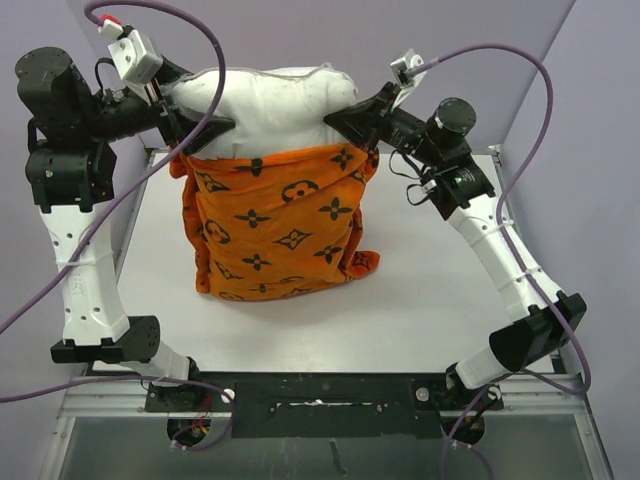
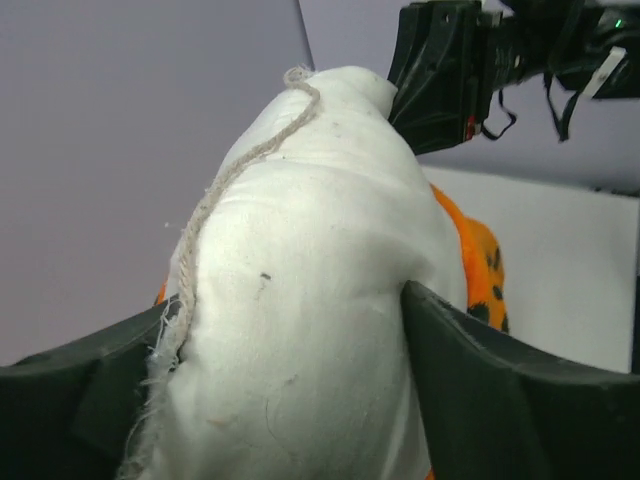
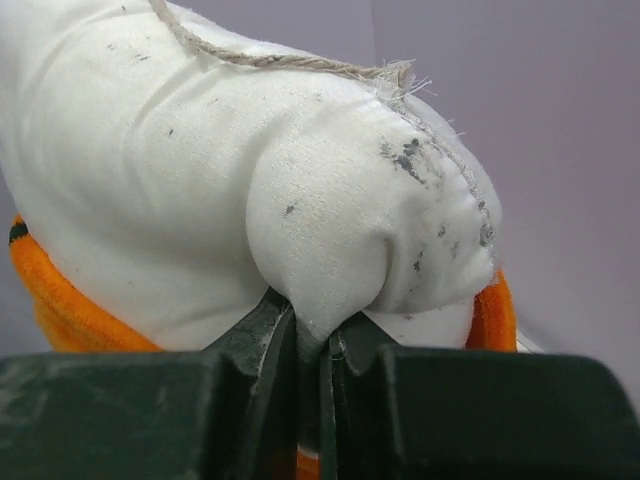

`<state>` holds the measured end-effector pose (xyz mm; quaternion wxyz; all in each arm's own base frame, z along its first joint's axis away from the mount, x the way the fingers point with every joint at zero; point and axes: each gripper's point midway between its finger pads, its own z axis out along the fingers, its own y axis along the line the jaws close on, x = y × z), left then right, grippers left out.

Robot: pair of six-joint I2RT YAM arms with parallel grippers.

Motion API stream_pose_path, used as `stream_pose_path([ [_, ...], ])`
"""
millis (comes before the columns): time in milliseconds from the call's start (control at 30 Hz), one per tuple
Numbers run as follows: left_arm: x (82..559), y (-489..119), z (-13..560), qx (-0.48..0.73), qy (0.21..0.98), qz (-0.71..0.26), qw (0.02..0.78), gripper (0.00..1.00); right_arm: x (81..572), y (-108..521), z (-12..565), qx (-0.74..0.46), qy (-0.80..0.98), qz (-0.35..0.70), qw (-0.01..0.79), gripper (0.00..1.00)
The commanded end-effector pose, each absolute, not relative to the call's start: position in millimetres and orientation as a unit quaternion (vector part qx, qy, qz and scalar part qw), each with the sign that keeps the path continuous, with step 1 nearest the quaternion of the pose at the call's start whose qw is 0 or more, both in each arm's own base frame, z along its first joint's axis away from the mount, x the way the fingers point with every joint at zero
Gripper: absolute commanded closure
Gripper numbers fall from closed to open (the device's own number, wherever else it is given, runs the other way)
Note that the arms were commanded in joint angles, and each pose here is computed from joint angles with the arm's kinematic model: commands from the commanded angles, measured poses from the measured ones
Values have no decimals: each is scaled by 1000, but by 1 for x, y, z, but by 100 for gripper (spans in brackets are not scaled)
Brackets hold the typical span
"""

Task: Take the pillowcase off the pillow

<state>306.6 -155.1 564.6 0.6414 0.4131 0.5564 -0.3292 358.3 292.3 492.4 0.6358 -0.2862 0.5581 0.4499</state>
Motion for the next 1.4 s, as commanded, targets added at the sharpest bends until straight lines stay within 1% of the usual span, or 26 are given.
stream_pose_path([
  [0,269,-158,584,466,504,-296,664,19,344,304,525,-297,531,420,673,100],
  [33,269,-158,586,471,499,-290,667,7,343,308,529,-302,529,405,682,100],
  [67,269,-157,589,474,494,-282,673,3,344,310,532,-310,524,380,696,100],
  [267,270,-154,614,475,464,-245,707,2,360,307,573,-296,508,230,775,100],
  [367,278,-144,635,445,449,-199,749,2,360,305,591,-284,491,166,807,100],
  [467,302,-115,668,360,422,-108,825,2,358,291,607,-260,474,146,829,100],
  [533,312,-99,682,320,408,-63,853,2,354,285,615,-253,464,143,837,100],
  [600,317,-90,689,296,410,-47,861,2,350,287,616,-259,461,146,836,100],
  [700,313,-89,693,288,397,-48,870,2,346,290,617,-262,458,151,836,100],
  [767,302,-106,685,329,394,-84,854,2,341,298,615,-274,453,166,832,100],
  [833,286,-130,666,397,405,-145,811,2,334,312,611,-295,447,196,821,100],
  [900,266,-154,641,470,413,-222,748,2,327,328,606,-319,443,227,807,100],
  [1000,253,-168,621,502,430,-286,694,2,316,352,599,-347,435,266,787,100],
  [1100,262,-168,611,500,453,-309,670,2,307,369,590,-367,432,286,773,100],
  [1200,267,-166,604,501,463,-312,661,2,296,386,579,-386,429,310,756,100],
  [1367,285,-157,574,501,499,-273,652,2,280,399,570,-409,423,319,743,100],
])
